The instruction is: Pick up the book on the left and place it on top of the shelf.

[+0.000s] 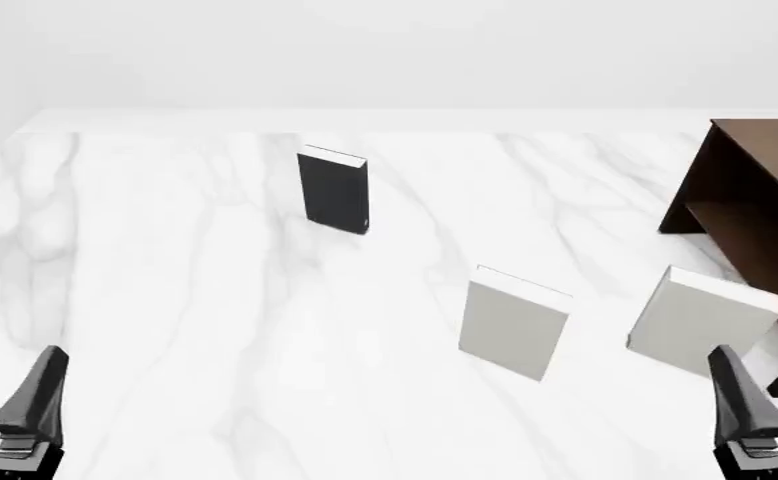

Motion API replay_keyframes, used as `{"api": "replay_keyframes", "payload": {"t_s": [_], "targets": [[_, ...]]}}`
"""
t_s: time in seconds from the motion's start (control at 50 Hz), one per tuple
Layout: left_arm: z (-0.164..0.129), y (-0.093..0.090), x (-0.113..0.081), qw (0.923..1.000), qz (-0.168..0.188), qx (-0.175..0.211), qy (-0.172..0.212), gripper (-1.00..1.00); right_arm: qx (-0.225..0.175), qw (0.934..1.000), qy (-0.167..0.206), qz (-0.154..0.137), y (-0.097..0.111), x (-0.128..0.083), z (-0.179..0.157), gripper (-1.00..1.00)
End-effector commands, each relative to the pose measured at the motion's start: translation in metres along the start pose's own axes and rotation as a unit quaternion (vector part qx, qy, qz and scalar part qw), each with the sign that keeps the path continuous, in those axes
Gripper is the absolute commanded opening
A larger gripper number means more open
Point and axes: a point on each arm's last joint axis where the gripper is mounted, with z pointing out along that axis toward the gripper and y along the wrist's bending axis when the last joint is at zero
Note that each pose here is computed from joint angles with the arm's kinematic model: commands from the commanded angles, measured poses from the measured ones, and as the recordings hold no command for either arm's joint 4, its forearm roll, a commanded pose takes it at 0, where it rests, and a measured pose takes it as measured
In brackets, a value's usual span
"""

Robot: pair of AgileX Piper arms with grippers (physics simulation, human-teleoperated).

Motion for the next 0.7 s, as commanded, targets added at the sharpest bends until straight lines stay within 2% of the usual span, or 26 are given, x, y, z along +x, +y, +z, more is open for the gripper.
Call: {"api": "replay_keyframes", "payload": {"t_s": [0.02, 0.14, 0.22, 0.24, 0.26, 0.28, 0.4, 0.46, 0.5, 0.56, 0.58, 0.62, 0.66, 0.7], "targets": [[0.000, 0.000, 0.000, 1.0000, 0.000, 0.000, 0.000, 1.00, -0.003, 1.0000, 0.005, 0.001, 0.000, 0.000, 0.003, 1.00], [0.000, 0.000, 0.000, 1.0000, 0.000, 0.000, 0.000, 1.00, -0.004, 1.0000, 0.000, 0.002, 0.000, -0.003, 0.002, 1.00], [0.000, 0.000, 0.000, 1.0000, 0.000, 0.000, 0.000, 1.00, -0.004, 1.0000, -0.004, 0.003, 0.000, -0.013, -0.001, 1.00], [0.000, 0.000, 0.000, 1.0000, 0.000, 0.000, 0.000, 1.00, -0.008, 0.9999, -0.006, 0.002, 0.001, -0.018, -0.002, 1.00], [0.000, 0.000, 0.000, 1.0000, 0.000, 0.000, 0.000, 1.00, -0.014, 0.9997, -0.018, 0.001, 0.001, -0.033, -0.005, 1.00], [0.000, 0.000, 0.000, 1.0000, 0.000, 0.000, 0.000, 1.00, -0.017, 0.9993, -0.030, -0.014, 0.002, -0.042, -0.007, 1.00], [0.000, 0.000, 0.000, 1.0000, 0.000, 0.000, 0.000, 1.00, -0.023, 0.9979, -0.050, -0.036, 0.002, -0.077, -0.014, 1.00], [0.000, 0.000, 0.000, 1.0000, 0.000, 0.000, 0.000, 1.00, -0.031, 0.9973, -0.052, -0.040, 0.002, -0.087, -0.016, 1.00], [0.000, 0.000, 0.000, 1.0000, 0.000, 0.000, 0.000, 1.00, -0.035, 0.9980, -0.049, -0.018, 0.002, -0.095, -0.014, 1.00], [0.000, 0.000, 0.000, 1.0000, 0.000, 0.000, 0.000, 1.00, -0.049, 0.9973, -0.047, -0.025, 0.004, -0.106, -0.007, 1.00], [0.000, 0.000, 0.000, 1.0000, 0.000, 0.000, 0.000, 1.00, -0.065, 0.9969, -0.043, -0.011, 0.006, -0.112, -0.004, 1.00], [0.000, 0.000, 0.000, 1.0000, 0.000, 0.000, 0.000, 1.00, -0.086, 0.9948, -0.041, -0.036, 0.008, -0.120, 0.001, 1.00], [0.000, 0.000, 0.000, 1.0000, 0.000, 0.000, 0.000, 1.00, -0.082, 0.9954, -0.043, -0.028, 0.009, -0.130, 0.005, 1.00], [0.000, 0.000, 0.000, 1.0000, 0.000, 0.000, 0.000, 1.00, -0.089, 0.9945, -0.043, -0.035, 0.010, -0.139, 0.008, 1.00]]}}
